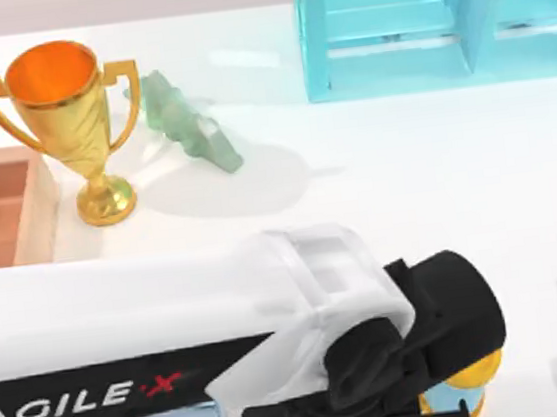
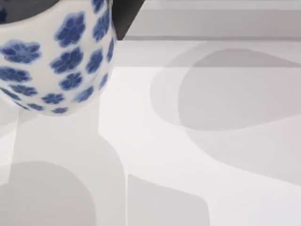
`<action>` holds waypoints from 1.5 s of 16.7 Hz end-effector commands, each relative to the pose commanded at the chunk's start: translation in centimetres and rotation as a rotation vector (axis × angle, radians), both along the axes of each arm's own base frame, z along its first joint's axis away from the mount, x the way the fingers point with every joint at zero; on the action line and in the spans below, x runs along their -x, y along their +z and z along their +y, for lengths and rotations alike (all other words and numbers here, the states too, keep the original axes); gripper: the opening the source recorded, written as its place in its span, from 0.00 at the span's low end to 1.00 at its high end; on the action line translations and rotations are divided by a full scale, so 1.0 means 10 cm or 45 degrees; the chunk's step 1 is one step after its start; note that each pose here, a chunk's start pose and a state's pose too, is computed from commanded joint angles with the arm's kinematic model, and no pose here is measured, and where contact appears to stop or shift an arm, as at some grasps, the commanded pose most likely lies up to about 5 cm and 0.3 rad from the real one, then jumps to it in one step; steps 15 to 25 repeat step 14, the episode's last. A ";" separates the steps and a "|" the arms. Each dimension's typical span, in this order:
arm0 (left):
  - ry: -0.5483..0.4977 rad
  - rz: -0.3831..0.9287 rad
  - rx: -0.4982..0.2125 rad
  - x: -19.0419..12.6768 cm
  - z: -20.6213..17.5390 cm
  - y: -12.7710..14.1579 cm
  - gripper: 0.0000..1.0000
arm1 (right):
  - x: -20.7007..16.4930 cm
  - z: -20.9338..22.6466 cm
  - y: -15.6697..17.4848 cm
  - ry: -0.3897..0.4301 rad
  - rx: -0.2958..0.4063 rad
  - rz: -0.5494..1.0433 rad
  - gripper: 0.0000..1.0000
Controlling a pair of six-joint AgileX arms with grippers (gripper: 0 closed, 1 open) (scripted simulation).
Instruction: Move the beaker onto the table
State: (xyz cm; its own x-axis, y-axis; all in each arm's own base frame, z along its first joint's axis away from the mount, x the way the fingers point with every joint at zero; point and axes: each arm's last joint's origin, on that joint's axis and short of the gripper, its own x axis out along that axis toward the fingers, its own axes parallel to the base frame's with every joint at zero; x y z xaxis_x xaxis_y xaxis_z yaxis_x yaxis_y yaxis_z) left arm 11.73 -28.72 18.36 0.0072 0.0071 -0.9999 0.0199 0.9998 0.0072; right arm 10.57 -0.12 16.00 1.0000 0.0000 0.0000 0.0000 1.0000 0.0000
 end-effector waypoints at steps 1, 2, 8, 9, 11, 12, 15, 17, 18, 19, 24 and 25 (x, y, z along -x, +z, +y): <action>0.000 0.000 0.000 0.00 0.00 0.00 0.45 | 0.00 0.00 0.00 0.000 0.000 0.000 1.00; 0.000 0.000 0.000 0.00 0.00 0.00 0.53 | 0.00 0.00 0.00 0.000 0.000 0.000 1.00; 0.000 0.000 0.000 0.00 0.00 0.00 0.98 | 0.00 0.00 0.00 0.000 0.000 0.000 1.00; 0.000 0.000 0.000 0.00 0.00 0.00 1.00 | 0.00 0.00 0.00 0.000 0.000 0.000 1.00; 0.000 0.000 0.000 0.00 0.00 0.00 1.00 | 0.00 0.00 0.00 0.000 0.000 0.000 1.00; 0.000 0.000 0.000 0.00 0.00 0.00 1.00 | 0.00 0.00 0.00 0.000 0.000 0.000 1.00; 0.000 0.000 0.000 0.00 0.00 0.00 1.00 | 0.00 0.00 0.00 0.000 0.000 0.000 1.00; 0.000 0.000 0.000 0.00 0.00 0.00 1.00 | 0.00 0.00 0.00 0.000 0.000 0.000 1.00; 0.000 0.000 0.000 0.00 0.00 0.00 1.00 | 0.00 0.00 0.00 0.000 0.000 0.000 1.00; 0.000 0.000 0.000 0.00 0.00 0.00 1.00 | 0.00 0.00 0.00 0.000 0.000 0.000 1.00; 0.000 0.000 0.000 0.00 0.00 0.00 1.00 | 0.00 0.00 0.00 0.000 0.000 0.000 1.00; 0.000 0.000 0.000 0.00 0.00 0.00 1.00 | 0.00 0.00 0.00 0.000 0.000 0.000 1.00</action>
